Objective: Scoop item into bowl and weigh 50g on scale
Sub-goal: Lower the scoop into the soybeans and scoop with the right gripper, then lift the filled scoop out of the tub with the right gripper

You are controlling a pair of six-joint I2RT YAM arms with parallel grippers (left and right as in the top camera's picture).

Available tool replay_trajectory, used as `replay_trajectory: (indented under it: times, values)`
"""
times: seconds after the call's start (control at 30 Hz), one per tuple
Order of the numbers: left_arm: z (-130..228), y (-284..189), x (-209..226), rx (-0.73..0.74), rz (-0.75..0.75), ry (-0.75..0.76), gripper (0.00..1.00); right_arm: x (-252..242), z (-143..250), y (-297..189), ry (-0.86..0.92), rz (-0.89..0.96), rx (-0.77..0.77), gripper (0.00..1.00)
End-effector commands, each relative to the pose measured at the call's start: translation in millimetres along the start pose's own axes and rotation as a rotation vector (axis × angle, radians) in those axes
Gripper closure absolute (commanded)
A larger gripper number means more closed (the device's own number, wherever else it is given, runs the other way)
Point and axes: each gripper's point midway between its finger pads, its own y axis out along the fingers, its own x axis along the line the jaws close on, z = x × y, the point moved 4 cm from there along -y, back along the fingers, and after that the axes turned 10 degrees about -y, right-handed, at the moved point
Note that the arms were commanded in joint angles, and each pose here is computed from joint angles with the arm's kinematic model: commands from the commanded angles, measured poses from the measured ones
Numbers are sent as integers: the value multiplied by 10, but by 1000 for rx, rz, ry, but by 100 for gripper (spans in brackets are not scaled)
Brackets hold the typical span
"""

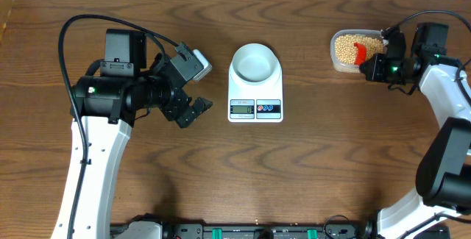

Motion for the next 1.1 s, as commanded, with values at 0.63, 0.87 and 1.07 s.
replay_trajectory:
  times: [0.63, 0.87, 1.07]
  values:
    - [-52, -48, -9, -21, 4, 14, 2, -210, 137, -56, 142, -123, -17, 99]
    - [-52, -48, -9, -21, 4, 14, 2, -261, 108, -174, 179, -202, -72, 99]
    - [-52, -46, -10, -21, 5, 14, 2, -310, 95, -265, 206, -250, -110, 99]
